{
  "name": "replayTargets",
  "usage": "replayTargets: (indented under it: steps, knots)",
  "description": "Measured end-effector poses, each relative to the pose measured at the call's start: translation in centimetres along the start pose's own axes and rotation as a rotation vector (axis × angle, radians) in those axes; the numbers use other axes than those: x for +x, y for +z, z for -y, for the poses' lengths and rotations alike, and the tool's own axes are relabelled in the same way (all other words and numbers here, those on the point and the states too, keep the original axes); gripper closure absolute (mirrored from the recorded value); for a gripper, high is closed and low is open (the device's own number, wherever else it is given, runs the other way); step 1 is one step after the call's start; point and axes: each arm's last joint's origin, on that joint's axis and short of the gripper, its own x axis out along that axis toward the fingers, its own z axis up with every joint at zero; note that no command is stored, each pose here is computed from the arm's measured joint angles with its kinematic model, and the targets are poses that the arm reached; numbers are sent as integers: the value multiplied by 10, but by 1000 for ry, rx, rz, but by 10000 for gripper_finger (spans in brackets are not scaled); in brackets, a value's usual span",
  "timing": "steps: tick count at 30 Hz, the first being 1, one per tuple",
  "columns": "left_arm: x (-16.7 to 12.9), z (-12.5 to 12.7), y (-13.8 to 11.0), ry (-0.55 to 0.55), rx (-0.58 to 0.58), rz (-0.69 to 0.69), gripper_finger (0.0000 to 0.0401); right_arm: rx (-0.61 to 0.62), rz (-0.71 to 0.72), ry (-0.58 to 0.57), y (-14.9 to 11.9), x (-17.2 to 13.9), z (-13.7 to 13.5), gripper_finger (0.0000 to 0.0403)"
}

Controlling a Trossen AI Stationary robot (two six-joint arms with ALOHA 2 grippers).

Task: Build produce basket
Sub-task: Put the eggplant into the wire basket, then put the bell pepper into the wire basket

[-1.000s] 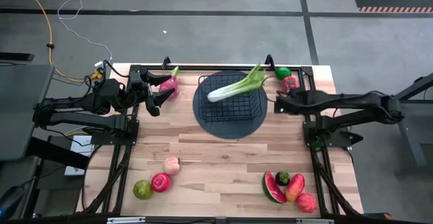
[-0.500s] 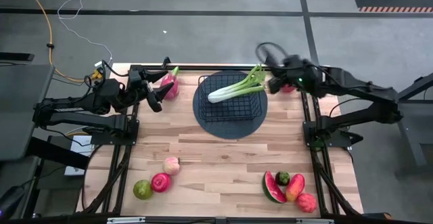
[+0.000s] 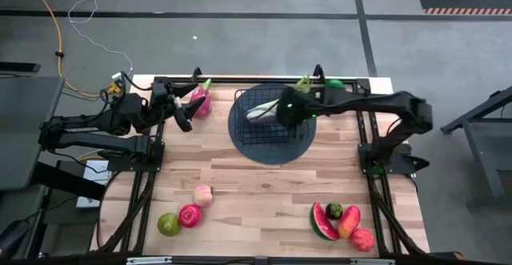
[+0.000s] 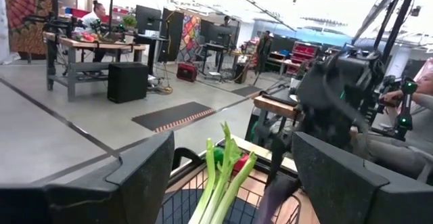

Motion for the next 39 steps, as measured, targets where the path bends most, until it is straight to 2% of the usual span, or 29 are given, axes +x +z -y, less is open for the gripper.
replayTargets:
  steps: [7,16,19,25,28,32,35,39]
  knots:
    - [0,0,-1,2,6,-12,112,-181,-184,53,-6,49,-3,277]
    - [0,0,-1,2,6,-14,112,-221,-241,73,-9,62,-4,271]
    - [0,0,-1,2,6,-14,112,-214,-267,81,-12,62,-5,251]
    - [0,0,-1,1,7,-14,112,-208,-310,94,-16,60,-6,175]
    - [0,0,-1,1,7,-14,112,-205,-315,93,-17,59,-6,146]
    - [0,0,-1,1,7,-14,112,-167,-317,87,-12,49,-3,132]
    - [0,0,-1,1,7,-14,112,-130,-298,62,-5,30,2,131]
    - [0,0,-2,-2,8,-16,112,11,-157,1,-2,-11,11,131]
